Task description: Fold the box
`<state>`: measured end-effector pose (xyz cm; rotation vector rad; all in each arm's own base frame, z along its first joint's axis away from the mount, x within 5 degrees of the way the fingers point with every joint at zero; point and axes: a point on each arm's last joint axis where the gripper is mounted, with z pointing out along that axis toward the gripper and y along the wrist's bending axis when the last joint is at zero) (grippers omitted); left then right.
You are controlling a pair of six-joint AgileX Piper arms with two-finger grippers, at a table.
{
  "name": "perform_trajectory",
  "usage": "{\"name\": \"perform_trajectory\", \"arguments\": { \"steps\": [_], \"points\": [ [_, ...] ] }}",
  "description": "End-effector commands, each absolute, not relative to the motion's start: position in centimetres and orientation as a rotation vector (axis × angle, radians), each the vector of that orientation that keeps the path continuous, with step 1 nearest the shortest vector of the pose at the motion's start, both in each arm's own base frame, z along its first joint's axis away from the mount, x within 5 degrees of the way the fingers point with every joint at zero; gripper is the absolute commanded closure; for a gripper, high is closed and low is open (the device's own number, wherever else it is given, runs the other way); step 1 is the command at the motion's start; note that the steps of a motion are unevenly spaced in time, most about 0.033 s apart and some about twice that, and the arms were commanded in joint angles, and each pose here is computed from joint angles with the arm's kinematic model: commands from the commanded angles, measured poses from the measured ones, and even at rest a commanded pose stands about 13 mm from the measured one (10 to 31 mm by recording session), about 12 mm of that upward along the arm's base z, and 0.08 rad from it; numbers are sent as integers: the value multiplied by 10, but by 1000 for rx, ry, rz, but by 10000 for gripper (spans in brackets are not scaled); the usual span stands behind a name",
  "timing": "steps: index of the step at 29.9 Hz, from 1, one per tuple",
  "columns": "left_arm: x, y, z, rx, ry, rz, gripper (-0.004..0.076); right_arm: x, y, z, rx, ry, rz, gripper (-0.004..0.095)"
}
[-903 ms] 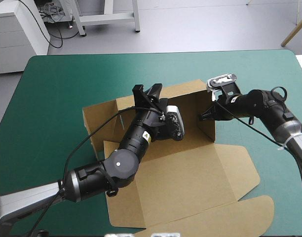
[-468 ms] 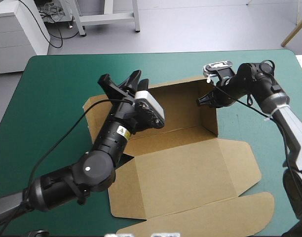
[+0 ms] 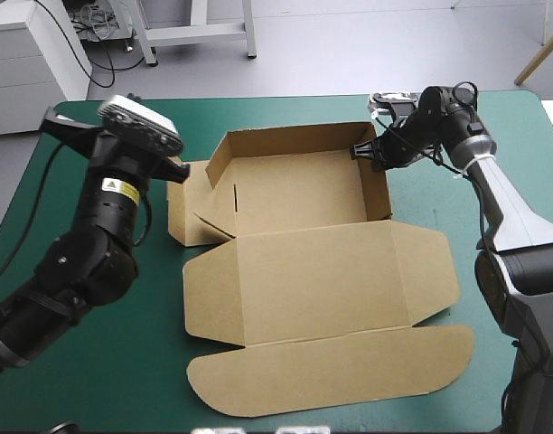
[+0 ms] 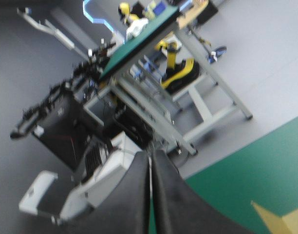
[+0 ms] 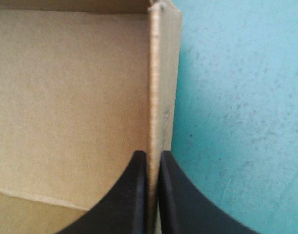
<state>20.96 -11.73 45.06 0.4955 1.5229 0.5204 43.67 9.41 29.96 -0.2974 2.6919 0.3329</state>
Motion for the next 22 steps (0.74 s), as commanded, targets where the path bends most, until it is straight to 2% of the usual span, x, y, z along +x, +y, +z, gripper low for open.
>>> {"name": "perform_trajectory", "arguments": {
  "steps": [1,5,8,10,15,17,22],
  "points": [
    [221,-77,456,332,1654,465,727,435,90,299,-304,2744,313,927],
    [232,-47,440,252,1849,382,727,438,91,293,-373,2743,294,927],
    [235,-28,431,196,1949,331,727,439,90,298,-387,2723,267,889],
    [236,-18,427,162,2008,288,727,440,87,300,-355,2722,234,806],
    [235,2,418,129,2109,203,727,441,86,304,-340,2711,209,498],
    [235,10,415,95,2143,189,727,440,86,308,-323,2704,212,430],
    [238,29,404,14,2224,155,727,430,77,333,-332,2649,120,415]
  ]
}}
